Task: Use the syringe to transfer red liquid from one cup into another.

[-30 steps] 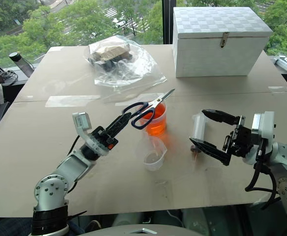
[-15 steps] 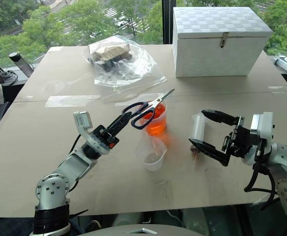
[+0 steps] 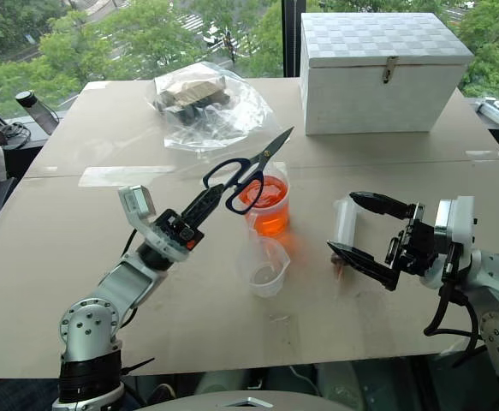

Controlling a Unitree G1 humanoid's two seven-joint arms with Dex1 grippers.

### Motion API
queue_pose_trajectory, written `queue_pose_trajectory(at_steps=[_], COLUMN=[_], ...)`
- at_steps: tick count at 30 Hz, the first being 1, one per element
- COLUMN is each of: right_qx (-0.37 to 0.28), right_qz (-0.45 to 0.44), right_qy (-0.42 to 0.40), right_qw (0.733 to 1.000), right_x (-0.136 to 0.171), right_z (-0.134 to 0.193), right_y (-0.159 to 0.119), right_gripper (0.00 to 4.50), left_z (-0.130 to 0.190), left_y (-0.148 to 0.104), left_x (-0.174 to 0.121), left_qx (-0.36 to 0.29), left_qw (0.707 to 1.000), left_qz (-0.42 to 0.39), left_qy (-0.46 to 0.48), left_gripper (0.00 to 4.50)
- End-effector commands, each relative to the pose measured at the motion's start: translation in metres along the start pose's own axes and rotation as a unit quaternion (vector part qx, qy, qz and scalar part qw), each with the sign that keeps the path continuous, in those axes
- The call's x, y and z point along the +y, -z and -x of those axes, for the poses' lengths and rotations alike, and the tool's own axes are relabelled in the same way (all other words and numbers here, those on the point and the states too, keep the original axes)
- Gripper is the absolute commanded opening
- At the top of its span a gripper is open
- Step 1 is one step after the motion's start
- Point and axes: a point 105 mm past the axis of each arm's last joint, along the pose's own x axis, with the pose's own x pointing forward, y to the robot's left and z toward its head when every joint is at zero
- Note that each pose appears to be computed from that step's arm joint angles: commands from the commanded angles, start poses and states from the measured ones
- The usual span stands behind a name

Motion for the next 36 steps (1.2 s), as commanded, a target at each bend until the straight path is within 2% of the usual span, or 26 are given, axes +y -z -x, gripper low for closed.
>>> queue_pose_trajectory(at_steps=[1, 6, 9, 14, 22, 26, 27, 28, 32, 33, 34, 35, 36], right_qx=[-0.021, -0.045, -0.053, -0.07, -0.088, -0.085, -0.085, -0.085, -0.086, -0.081, -0.078, -0.073, -0.056], right_qz=[0.008, -0.015, -0.027, -0.038, -0.052, -0.051, -0.05, -0.049, -0.049, -0.048, -0.047, -0.047, -0.048], right_qy=[-0.014, -0.04, -0.061, -0.083, -0.107, -0.11, -0.11, -0.11, -0.106, -0.102, -0.098, -0.091, -0.08], right_qw=[1.0, 0.998, 0.996, 0.993, 0.989, 0.989, 0.989, 0.989, 0.989, 0.99, 0.991, 0.992, 0.994], right_x=[0.001, 0.002, 0.003, 0.001, -0.002, -0.002, -0.001, -0.001, -0.001, -0.002, -0.003, -0.004, -0.007], right_z=[-0.004, -0.013, -0.02, -0.031, -0.043, -0.045, -0.045, -0.045, -0.043, -0.042, -0.041, -0.039, -0.036], right_y=[-0.01, -0.014, -0.012, -0.014, -0.024, -0.024, -0.025, -0.025, -0.027, -0.025, -0.024, -0.021, -0.015], right_gripper=[4.5, 4.5, 4.5, 4.5, 4.5, 4.5, 4.5, 4.5, 4.5, 4.5, 4.5, 4.5, 4.5], left_z=[0.004, 0.031, 0.056, 0.099, 0.131, 0.131, 0.129, 0.127, 0.128, 0.128, 0.128, 0.127, 0.122], left_y=[-0.031, -0.065, -0.089, -0.118, -0.125, -0.123, -0.123, -0.123, -0.134, -0.136, -0.138, -0.141, -0.141], left_x=[-0.027, -0.015, -0.004, 0.014, 0.024, 0.026, 0.026, 0.025, 0.026, 0.025, 0.024, 0.02, 0.012], left_qx=[-0.041, -0.063, -0.08, -0.103, -0.08, -0.084, -0.086, -0.088, -0.108, -0.118, -0.127, -0.141, -0.159], left_qw=[0.997, 0.978, 0.946, 0.897, 0.859, 0.86, 0.862, 0.863, 0.85, 0.85, 0.852, 0.858, 0.878], left_qz=[-0.06, -0.187, -0.274, -0.349, -0.405, -0.401, -0.4, -0.4, -0.41, -0.407, -0.402, -0.391, -0.36], left_qy=[0.023, -0.074, -0.152, -0.251, -0.303, -0.305, -0.299, -0.296, -0.312, -0.314, -0.311, -0.301, -0.272], left_gripper=[0.04, 0.04, 0.04, 0.04, 0.04, 0.04, 0.96, 1.29, 3.18, 3.43, 4.04, 4.42, 4.47])
